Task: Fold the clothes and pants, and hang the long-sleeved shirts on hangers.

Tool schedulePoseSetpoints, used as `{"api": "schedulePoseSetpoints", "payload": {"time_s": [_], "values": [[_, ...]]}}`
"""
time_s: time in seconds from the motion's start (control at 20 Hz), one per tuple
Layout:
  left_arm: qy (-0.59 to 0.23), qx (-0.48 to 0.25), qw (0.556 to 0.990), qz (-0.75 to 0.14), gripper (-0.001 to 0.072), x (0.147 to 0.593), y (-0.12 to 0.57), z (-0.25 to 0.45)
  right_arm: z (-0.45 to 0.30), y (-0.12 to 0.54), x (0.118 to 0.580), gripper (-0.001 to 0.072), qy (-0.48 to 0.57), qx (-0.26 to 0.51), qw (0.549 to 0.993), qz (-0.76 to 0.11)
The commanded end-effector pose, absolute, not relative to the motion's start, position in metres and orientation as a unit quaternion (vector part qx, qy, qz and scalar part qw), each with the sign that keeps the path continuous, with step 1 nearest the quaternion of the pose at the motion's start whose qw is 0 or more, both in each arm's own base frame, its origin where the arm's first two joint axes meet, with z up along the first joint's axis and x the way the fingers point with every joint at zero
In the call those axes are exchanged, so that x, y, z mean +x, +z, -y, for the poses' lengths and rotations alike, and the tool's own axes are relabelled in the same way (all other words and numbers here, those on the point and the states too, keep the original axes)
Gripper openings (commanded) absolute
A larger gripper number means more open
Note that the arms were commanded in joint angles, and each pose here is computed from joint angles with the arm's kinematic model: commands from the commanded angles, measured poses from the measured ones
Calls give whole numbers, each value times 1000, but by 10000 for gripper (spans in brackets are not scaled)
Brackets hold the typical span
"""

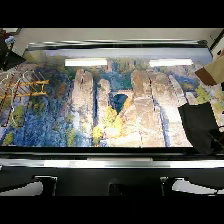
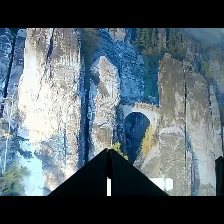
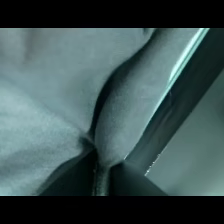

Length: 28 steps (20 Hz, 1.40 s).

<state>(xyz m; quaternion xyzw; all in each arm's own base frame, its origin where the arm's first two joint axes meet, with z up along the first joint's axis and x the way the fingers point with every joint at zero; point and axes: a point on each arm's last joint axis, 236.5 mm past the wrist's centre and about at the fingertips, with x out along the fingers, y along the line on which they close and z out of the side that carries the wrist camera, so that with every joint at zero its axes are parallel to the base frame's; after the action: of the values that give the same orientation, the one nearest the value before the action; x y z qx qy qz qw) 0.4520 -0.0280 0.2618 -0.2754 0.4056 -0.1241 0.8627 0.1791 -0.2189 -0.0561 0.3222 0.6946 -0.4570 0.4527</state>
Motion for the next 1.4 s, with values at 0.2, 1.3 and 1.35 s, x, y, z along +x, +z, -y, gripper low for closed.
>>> {"api": "schedulePoseSetpoints", "payload": {"time_s": [0.2,1.3,1.35], "values": [[-140,-268,859,-412,19,451,260,45,224,-60,148,28,-483,277,432,-709],[-13,-48,815,-577,18,422,67,12,-11,50,384,31,43,208,829,-517],[-16,-47,809,-586,18,418,57,16,-29,49,385,31,58,201,828,-521]]}}
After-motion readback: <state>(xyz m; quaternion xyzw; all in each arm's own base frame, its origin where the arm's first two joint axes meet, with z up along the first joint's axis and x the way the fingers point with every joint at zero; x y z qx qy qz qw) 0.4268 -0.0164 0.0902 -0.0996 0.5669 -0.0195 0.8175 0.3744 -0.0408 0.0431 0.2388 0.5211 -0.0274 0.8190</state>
